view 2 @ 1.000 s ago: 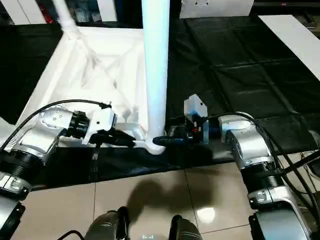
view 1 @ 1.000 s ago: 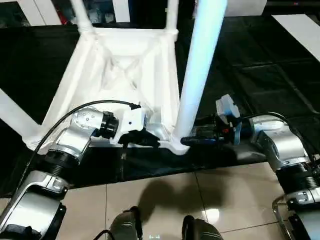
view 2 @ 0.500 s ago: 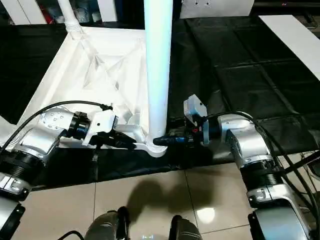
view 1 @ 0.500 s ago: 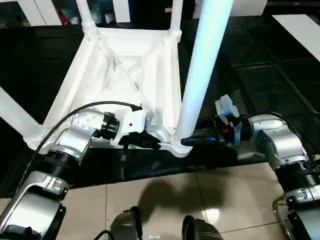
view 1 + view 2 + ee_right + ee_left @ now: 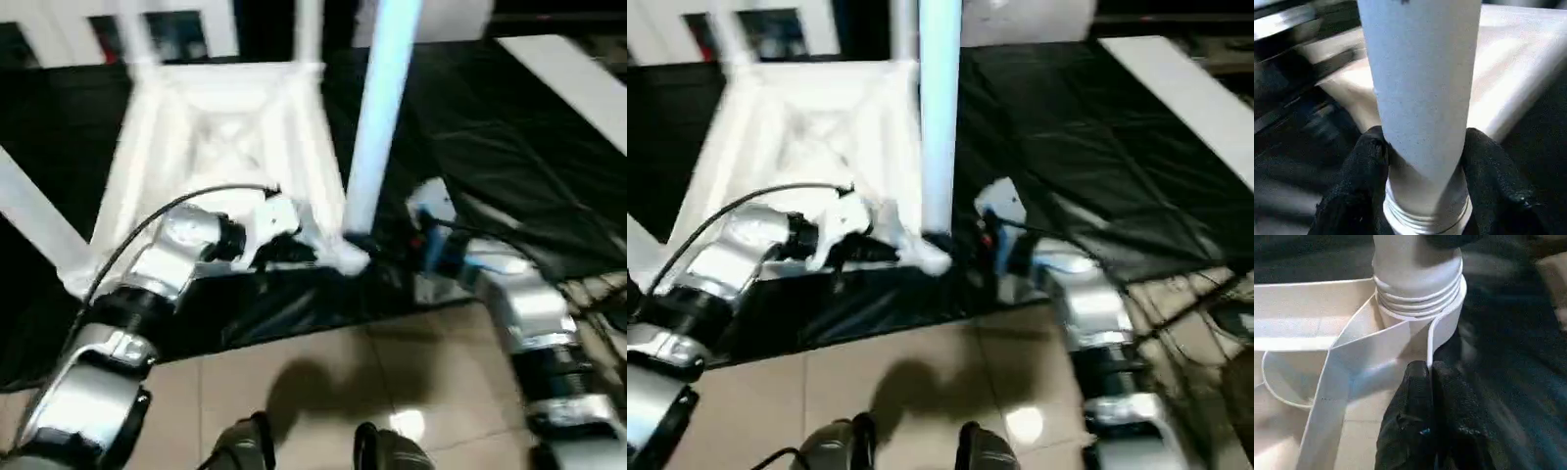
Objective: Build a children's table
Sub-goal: Rotate leg to tighten
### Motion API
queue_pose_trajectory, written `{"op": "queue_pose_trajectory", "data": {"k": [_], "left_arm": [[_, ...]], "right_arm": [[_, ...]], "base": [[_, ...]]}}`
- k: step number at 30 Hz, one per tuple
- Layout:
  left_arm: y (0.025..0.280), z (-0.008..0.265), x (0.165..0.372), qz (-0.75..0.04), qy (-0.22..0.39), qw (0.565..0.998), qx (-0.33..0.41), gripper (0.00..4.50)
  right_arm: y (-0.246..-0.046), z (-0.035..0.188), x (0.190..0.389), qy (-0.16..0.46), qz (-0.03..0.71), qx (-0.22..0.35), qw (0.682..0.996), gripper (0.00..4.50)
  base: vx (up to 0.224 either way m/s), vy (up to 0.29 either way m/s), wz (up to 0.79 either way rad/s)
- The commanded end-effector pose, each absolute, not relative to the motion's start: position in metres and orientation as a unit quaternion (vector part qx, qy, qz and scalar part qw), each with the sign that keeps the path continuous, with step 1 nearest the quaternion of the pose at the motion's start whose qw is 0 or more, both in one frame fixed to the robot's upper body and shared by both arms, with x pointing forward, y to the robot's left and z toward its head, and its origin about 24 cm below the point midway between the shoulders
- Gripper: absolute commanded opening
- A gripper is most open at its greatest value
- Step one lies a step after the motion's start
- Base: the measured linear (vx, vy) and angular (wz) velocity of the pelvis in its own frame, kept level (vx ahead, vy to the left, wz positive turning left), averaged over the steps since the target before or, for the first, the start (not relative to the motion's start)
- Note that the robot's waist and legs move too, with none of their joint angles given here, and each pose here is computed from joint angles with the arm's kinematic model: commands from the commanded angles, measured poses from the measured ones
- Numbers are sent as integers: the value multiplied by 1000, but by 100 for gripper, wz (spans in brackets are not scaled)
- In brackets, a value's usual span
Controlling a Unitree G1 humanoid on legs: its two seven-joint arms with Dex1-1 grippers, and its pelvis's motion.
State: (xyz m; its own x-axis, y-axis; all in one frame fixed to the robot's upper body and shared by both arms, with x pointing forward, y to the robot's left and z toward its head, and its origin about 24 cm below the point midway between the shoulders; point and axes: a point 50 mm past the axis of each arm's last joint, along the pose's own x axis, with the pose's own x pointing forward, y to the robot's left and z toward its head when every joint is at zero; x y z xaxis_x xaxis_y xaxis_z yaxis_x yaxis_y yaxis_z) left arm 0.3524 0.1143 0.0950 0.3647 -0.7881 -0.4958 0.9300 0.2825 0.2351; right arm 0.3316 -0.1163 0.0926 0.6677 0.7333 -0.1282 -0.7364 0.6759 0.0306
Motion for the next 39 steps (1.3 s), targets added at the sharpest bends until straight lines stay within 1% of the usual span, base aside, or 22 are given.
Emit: {"op": "queue_pose_trajectory", "data": {"k": [1,5,7,8,9,11,13,14,15,16,17,20,21,23,24,28,31,32,33,34,36,39], "left_arm": [[79,102,354,-552,110,791,240,0],[67,109,366,-490,107,836,225,0],[59,114,371,-462,102,855,213,0],[59,114,371,-462,102,855,213,0],[55,116,372,-454,99,860,210,0],[51,120,373,-450,93,864,208,0],[50,121,372,-454,87,862,210,0],[51,120,372,-456,86,860,212,0],[52,119,371,-459,86,858,214,0],[53,118,370,-461,87,856,216,0],[59,115,369,-466,92,850,226,0],[68,111,368,-474,98,842,237,0],[68,111,368,-474,98,842,237,0],[84,105,364,-488,98,826,265,0],[84,105,364,-488,98,826,265,0],[102,101,363,-503,94,803,306,0],[117,104,365,-504,79,796,324,0],[124,106,367,-500,79,797,330,0],[126,106,367,-498,79,797,331,0],[130,109,369,-497,72,797,335,0],[137,113,371,-492,65,804,327,0],[147,123,370,-516,53,804,290,0]], "right_arm": [[-85,81,329,100,406,-8,908,191],[-71,82,340,113,319,8,941,191],[-66,82,348,120,260,43,957,191],[-66,82,348,120,260,43,957,191],[-65,83,350,123,242,64,960,191],[-64,85,352,113,234,80,962,246],[-64,86,352,107,239,77,962,260],[-65,87,351,104,241,73,962,275],[-67,87,351,100,243,67,963,275],[-69,87,351,96,244,61,963,294],[-79,86,352,85,232,38,968,294],[-93,87,353,72,227,31,971,325],[-93,87,353,72,227,31,971,325],[-113,97,348,29,270,11,962,344],[-113,97,348,29,270,11,962,350],[-129,106,330,-6,356,7,934,386],[-139,112,309,-7,442,13,897,405],[-145,113,305,-7,452,5,892,428],[-147,113,304,-7,454,3,891,434],[-152,113,302,0,456,19,890,436],[-157,114,300,2,456,17,890,442],[-162,114,294,5,452,37,891,447]], "base": [[-76,46,-12],[-87,4,4],[126,-60,-7],[174,-40,-28],[81,70,-40],[3,88,-6],[0,0,0],[0,0,0],[0,0,0],[39,-53,10],[39,-53,10],[31,-65,9],[24,-57,8],[0,0,0],[0,0,0],[0,0,0],[0,0,0],[0,0,0],[0,0,0],[0,0,0],[0,0,0],[0,0,0]]}}
